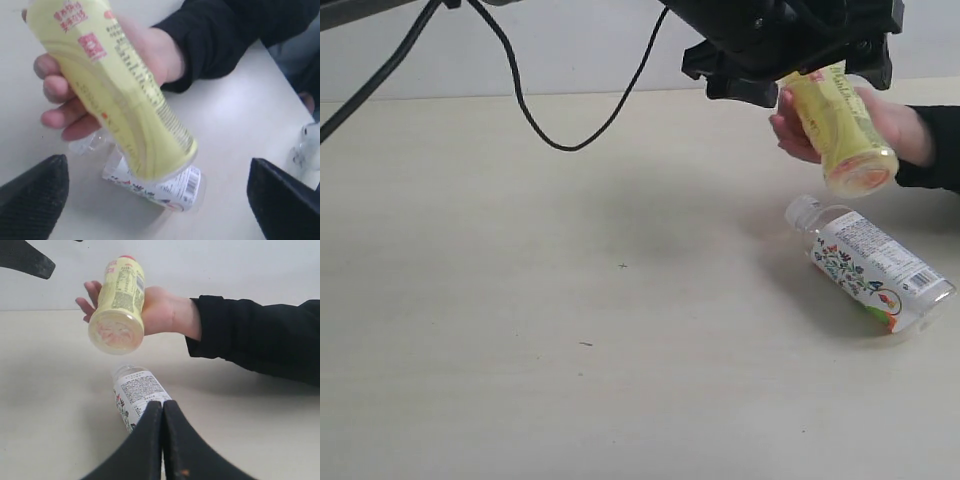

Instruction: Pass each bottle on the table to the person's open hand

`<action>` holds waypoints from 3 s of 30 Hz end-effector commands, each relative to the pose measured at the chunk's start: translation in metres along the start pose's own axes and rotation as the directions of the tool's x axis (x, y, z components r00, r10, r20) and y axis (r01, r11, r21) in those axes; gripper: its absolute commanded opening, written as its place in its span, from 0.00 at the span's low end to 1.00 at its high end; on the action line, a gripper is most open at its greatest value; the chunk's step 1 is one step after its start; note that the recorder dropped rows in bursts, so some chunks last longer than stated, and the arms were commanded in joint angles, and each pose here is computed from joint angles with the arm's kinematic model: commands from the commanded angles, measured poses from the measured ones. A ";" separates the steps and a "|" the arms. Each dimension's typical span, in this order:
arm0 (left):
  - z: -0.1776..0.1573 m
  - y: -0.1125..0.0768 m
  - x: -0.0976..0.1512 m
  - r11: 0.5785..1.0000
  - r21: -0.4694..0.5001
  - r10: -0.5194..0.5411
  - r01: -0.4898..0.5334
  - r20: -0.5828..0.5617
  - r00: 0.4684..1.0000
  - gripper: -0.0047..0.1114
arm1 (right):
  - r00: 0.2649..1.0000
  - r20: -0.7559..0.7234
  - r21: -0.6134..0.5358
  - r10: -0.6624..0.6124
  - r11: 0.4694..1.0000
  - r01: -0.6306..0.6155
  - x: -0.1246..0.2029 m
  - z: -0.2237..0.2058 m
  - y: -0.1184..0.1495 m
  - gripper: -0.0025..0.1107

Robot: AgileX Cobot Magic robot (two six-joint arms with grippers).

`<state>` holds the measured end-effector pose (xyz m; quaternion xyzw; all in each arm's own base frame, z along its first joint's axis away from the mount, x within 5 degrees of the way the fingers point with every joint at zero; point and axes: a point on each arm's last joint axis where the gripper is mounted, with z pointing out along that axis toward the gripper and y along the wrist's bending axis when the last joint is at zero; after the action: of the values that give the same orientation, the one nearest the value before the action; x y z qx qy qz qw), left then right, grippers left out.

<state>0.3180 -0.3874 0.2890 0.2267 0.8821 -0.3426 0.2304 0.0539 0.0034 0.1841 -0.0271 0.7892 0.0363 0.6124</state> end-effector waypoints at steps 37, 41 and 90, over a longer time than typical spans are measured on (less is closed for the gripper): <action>-0.094 0.042 0.094 0.938 0.061 0.340 -0.342 0.030 0.940 0.06 | 1.000 0.009 -0.006 0.000 1.000 0.000 0.001 0.000 0.000 0.02; -0.130 0.061 0.124 0.942 -0.039 0.336 -0.334 0.142 0.931 0.06 | 1.000 0.009 -0.006 0.000 1.000 0.000 0.001 0.000 0.000 0.02; -0.209 0.112 0.228 0.926 -0.371 0.233 -0.066 0.428 0.873 0.06 | 0.749 0.561 -0.285 0.353 0.931 -0.226 -0.064 -0.024 0.008 0.02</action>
<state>0.1477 -0.1112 0.2433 0.1660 0.8269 -0.2093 0.4948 0.0503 0.0099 0.2381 0.0414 0.5702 0.1994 0.7959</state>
